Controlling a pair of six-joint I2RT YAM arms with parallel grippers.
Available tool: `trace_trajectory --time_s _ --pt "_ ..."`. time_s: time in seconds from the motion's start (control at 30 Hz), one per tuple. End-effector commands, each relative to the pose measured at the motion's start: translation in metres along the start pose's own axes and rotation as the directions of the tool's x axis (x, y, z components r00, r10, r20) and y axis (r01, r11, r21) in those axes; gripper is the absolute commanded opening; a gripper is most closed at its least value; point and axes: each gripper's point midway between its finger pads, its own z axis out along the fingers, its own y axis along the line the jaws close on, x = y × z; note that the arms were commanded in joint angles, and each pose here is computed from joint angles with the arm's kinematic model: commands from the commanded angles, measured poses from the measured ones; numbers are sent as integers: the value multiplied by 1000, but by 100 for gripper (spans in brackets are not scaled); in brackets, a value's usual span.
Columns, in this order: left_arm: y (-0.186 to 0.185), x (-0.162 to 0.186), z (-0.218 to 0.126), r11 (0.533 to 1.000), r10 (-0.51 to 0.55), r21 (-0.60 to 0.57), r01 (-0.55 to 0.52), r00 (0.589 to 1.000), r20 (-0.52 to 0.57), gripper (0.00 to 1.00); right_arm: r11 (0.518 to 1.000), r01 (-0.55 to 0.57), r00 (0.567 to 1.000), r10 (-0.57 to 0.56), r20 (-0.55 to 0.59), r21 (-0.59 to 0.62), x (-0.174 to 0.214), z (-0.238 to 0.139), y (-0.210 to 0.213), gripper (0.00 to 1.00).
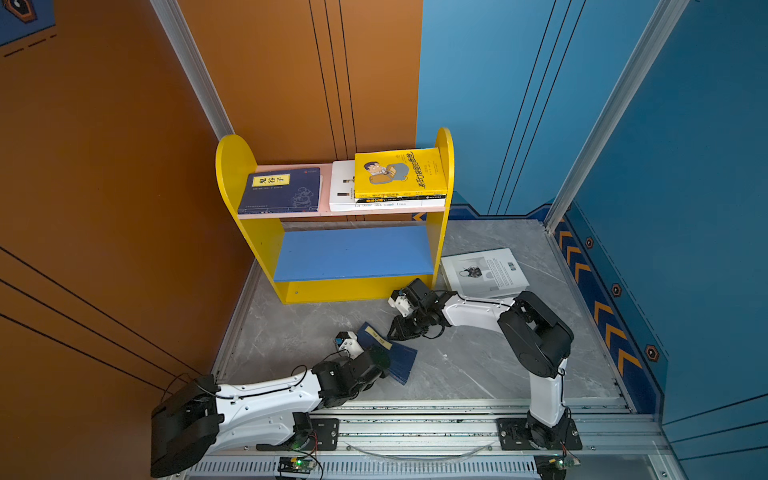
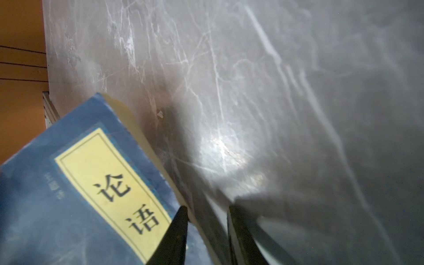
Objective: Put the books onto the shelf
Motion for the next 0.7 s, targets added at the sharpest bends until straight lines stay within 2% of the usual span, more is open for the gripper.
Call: trace_trajectory --time_s 0.0,0.13,0.23,0.37,0.47,0.53,0.63,0.67 --pt "-18 -16 -24 998 63 23 -64 996 66 0 1000 26 991 -26 131 3 -26 -51 18 39" --pt "-32 -34 -60 993 98 50 -104 990 104 0 997 82 967 -75 245 -18 -44 -106 44 50" --pt "-43 -54 -91 988 108 93 -123 982 156 0 989 141 950 -123 286 -42 -43 -138 65 56" --pt "-67 -76 -131 965 76 234 -120 979 189 0 980 178 935 -142 325 -83 -41 -179 77 65" --pt "-84 -84 -162 932 87 337 -137 983 159 0 966 227 917 -168 361 -127 -34 -212 96 68" --pt "-94 -87 -181 907 118 389 -164 983 140 0 950 274 893 -194 405 -150 -30 -236 111 71" --pt "-116 -88 -209 858 201 453 -243 970 140 0 927 342 834 -223 505 -156 -29 -276 133 80" --pt "-124 -88 -217 843 233 462 -276 961 148 0 916 369 801 -227 554 -158 -31 -293 142 83"
